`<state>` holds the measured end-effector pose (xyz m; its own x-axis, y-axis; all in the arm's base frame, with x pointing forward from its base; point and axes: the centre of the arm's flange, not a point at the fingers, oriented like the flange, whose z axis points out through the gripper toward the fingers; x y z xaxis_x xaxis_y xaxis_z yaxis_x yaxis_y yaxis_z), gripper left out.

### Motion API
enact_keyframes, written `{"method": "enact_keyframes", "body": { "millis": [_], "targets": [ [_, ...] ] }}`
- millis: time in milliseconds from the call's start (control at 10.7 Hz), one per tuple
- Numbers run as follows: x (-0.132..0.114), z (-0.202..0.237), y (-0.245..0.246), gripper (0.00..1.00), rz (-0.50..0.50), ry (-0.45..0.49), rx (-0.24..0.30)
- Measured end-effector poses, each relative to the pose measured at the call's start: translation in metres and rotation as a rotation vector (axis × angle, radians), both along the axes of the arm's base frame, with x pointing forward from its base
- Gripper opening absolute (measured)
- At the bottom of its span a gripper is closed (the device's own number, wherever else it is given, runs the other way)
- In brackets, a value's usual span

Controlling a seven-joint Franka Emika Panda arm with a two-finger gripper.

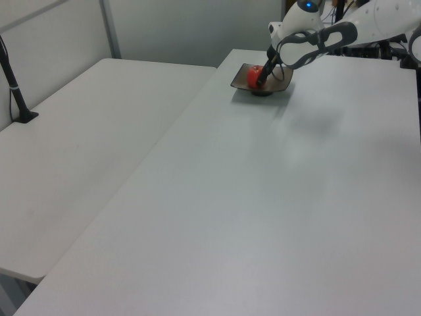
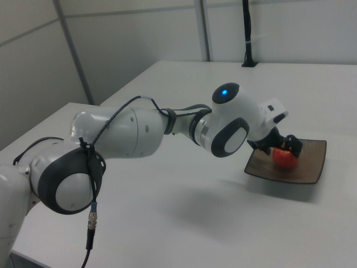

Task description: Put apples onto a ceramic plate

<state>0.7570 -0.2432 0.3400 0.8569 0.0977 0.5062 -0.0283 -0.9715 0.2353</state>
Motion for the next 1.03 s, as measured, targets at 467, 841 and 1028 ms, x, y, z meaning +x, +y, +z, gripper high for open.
{"method": "enact_keyframes", "body": {
  "millis": [467,841,1028],
  "targets": [
    [-0.030,0.105,0.005,1.00,-0.021,-0.045,0.036],
    [-0.102,0.223,0.032,1.00,-0.077,0.151,0.223],
    [-0.146,0.275,0.056,1.00,-0.123,0.244,0.315]
  ]
}}
